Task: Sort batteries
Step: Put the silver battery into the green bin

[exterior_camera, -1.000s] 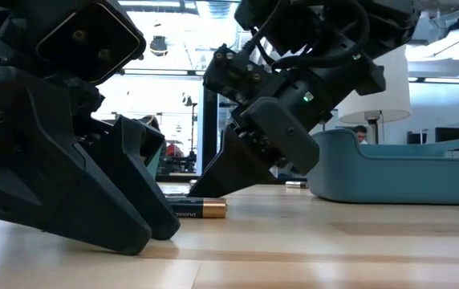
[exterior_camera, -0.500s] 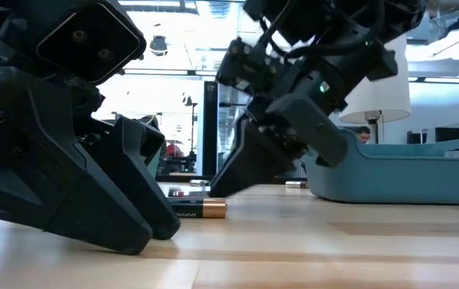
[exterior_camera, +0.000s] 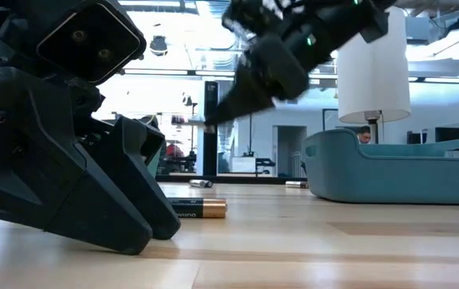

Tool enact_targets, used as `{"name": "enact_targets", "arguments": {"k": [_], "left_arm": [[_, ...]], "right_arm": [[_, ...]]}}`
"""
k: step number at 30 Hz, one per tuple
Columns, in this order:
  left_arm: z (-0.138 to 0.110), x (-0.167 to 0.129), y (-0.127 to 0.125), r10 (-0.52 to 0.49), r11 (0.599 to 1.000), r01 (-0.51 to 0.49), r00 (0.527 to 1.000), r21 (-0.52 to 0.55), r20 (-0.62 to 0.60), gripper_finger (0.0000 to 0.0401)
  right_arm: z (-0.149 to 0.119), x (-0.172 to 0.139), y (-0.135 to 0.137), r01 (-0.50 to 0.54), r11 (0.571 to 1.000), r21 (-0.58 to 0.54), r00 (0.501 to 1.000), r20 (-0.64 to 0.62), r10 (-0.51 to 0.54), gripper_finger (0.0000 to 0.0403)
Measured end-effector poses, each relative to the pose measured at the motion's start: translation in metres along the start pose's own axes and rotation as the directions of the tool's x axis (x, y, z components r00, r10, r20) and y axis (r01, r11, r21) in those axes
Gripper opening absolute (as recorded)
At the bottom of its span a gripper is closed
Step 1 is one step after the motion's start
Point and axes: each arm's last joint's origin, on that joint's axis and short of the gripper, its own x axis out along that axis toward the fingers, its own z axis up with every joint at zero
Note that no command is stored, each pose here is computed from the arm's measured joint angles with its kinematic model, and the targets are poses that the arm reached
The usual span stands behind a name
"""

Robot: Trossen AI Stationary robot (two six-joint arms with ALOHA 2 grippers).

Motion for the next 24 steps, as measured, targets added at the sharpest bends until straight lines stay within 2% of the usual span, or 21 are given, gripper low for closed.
{"name": "enact_targets", "arguments": {"k": [5, 10, 19, 24], "left_arm": [[0.0, 0.0, 0.0, 0.0, 1.0, 0.0, 1.0, 0.007, 0.002, 0.0116], [0.0, 0.0, 0.0, -0.001, 1.0, 0.001, 1.0, 0.007, 0.003, 0.0116], [0.0, 0.0, 0.0, -0.001, 1.0, 0.001, 1.0, 0.021, 0.004, 0.0116], [0.0, 0.0, 0.0, -0.002, 1.0, 0.002, 1.0, 0.024, 0.007, 0.0116]], "right_arm": [[0.018, -0.007, -0.019, 0.045, 0.999, 0.002, 0.991, 0.129, -0.045, 0.0074], [0.025, -0.002, -0.045, 0.1, 0.994, 0.033, 0.972, 0.209, -0.104, 0.0074], [0.034, 0.007, -0.085, 0.087, 0.99, 0.109, 0.94, 0.321, -0.118, 0.0074], [0.05, 0.036, -0.095, 0.027, 0.994, 0.108, 0.943, 0.326, -0.061, 0.0074]]}}
